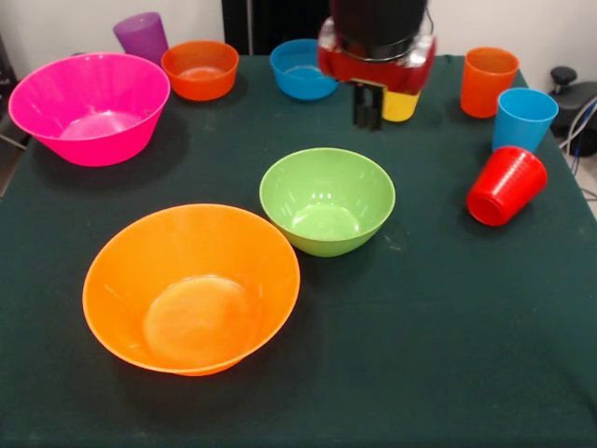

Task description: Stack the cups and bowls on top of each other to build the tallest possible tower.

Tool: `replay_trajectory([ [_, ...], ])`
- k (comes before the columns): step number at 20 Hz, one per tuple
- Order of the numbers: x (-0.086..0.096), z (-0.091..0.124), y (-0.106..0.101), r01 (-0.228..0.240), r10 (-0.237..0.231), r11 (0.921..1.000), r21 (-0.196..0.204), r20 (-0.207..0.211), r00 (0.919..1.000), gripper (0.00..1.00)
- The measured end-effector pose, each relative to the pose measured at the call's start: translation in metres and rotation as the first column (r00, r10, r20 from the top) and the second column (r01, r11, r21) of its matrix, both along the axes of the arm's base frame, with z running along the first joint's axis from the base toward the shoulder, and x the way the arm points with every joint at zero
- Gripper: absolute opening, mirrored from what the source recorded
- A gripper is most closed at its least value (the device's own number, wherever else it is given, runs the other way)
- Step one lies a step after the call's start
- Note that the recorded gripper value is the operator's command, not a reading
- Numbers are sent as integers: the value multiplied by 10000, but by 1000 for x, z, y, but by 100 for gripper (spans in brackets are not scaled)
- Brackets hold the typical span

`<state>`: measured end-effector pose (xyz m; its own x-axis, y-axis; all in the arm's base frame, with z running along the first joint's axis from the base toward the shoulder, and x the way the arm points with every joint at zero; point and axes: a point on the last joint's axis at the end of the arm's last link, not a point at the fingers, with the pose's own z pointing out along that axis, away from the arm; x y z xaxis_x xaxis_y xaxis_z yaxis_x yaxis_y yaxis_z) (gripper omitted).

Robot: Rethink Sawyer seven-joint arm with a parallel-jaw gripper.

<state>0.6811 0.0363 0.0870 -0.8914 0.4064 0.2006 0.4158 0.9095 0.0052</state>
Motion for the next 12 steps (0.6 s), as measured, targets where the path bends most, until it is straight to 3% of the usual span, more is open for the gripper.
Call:
replay_trajectory([
  [12,-11,-5,-77,321,-326,9978,-580,-75,9994,0],
])
